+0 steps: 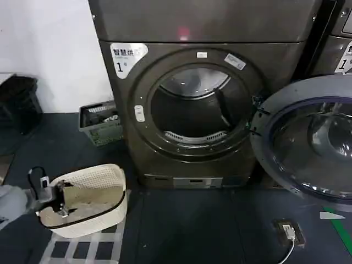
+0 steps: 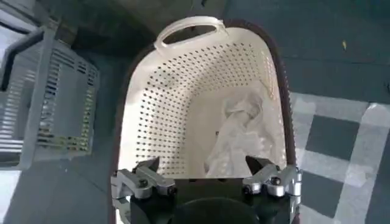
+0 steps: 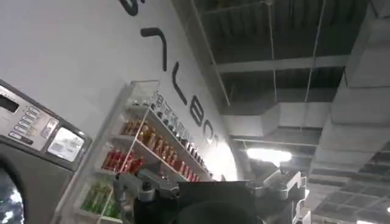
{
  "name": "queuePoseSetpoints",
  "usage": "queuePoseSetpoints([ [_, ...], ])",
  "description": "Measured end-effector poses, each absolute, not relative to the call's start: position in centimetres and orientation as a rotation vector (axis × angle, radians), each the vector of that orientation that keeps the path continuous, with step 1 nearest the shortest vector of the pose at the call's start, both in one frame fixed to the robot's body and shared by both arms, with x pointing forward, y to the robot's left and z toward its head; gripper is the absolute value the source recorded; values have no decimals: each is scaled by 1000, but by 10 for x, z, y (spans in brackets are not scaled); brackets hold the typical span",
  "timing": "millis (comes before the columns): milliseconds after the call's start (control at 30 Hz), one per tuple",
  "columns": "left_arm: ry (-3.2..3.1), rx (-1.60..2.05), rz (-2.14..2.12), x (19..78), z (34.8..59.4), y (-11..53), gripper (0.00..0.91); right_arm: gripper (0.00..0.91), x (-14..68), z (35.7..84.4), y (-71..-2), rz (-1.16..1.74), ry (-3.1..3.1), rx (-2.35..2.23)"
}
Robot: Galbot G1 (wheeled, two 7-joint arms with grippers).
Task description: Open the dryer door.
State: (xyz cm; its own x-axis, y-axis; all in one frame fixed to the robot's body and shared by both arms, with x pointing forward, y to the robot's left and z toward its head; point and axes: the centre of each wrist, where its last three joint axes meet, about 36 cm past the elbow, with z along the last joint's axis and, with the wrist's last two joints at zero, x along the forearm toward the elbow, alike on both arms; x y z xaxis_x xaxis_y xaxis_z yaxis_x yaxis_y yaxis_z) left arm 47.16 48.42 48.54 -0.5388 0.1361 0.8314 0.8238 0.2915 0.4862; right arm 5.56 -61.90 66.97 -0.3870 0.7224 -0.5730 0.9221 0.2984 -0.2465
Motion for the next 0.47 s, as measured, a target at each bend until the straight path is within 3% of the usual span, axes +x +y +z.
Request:
queuePoseSetpoints([
  [467,-1827,-848,-1296,471,482,498,907,907,51,677,-616,-808,2202,1473],
])
